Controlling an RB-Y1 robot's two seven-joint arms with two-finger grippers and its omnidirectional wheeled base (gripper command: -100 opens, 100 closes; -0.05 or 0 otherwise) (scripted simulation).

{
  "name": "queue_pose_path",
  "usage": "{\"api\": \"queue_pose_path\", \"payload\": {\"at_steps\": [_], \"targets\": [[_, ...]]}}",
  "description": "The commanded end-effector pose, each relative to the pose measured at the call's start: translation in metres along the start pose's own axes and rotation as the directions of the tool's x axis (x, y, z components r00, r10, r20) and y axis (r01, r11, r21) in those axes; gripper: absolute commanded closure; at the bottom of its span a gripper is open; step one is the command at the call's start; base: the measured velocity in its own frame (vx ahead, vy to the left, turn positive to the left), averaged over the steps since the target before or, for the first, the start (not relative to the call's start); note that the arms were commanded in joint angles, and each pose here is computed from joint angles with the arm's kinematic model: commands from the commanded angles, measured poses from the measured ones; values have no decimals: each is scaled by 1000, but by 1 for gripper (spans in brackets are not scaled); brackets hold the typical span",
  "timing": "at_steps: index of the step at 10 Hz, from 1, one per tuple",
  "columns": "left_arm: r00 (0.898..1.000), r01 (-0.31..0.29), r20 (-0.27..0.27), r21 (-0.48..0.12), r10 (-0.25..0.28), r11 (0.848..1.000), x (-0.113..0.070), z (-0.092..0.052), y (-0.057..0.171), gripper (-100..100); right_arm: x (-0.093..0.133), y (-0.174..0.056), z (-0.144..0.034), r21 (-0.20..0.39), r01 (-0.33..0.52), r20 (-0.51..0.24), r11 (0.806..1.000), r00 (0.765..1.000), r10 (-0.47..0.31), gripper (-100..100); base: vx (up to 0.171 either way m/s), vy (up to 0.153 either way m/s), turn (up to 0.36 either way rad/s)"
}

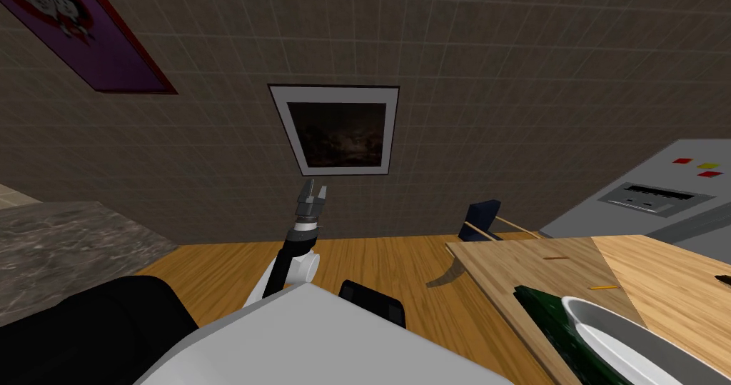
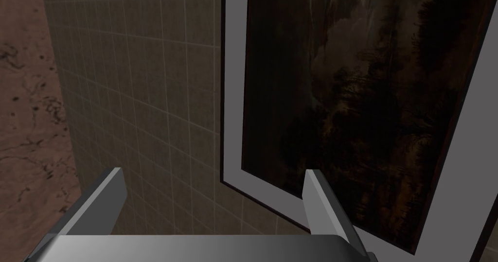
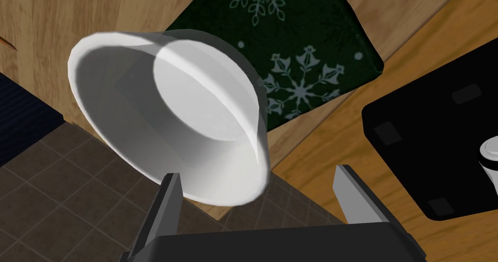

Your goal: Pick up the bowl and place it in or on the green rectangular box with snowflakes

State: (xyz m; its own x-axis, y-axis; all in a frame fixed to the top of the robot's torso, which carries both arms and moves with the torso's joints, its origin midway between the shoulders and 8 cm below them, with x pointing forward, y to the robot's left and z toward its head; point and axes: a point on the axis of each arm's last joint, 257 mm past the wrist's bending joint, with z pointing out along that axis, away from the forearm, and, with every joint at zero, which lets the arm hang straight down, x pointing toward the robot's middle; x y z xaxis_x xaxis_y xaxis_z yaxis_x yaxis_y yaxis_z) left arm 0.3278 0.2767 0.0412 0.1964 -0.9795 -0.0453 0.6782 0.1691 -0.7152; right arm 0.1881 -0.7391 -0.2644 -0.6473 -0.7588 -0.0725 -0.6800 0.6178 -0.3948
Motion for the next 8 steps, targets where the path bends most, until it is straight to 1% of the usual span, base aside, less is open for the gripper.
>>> {"api": "queue_pose_path", "payload": {"at_steps": [1, 2, 3, 8], "targets": [[1000, 0, 0, 0, 0, 1000, 0, 0, 0, 0, -7, -4, -5, -6, 5, 4, 1000, 1000, -5, -100, -2, -12, -34], [1000, 0, 0, 0, 0, 1000, 0, 0, 0, 0, -5, -1, -3, -6, 4, 3, 1000, 1000, -3, -100, 0, 0, 0], [1000, 0, 0, 0, 0, 1000, 0, 0, 0, 0, -5, -2, -4, -6, 3, 4, 1000, 1000, -3, 0, 0, 0, 0], [1000, 0, 0, 0, 0, 1000, 0, 0, 0, 0, -5, -2, -4, -6, 3, 3, 1000, 1000, -3, 0, 0, 0, 0]]}}
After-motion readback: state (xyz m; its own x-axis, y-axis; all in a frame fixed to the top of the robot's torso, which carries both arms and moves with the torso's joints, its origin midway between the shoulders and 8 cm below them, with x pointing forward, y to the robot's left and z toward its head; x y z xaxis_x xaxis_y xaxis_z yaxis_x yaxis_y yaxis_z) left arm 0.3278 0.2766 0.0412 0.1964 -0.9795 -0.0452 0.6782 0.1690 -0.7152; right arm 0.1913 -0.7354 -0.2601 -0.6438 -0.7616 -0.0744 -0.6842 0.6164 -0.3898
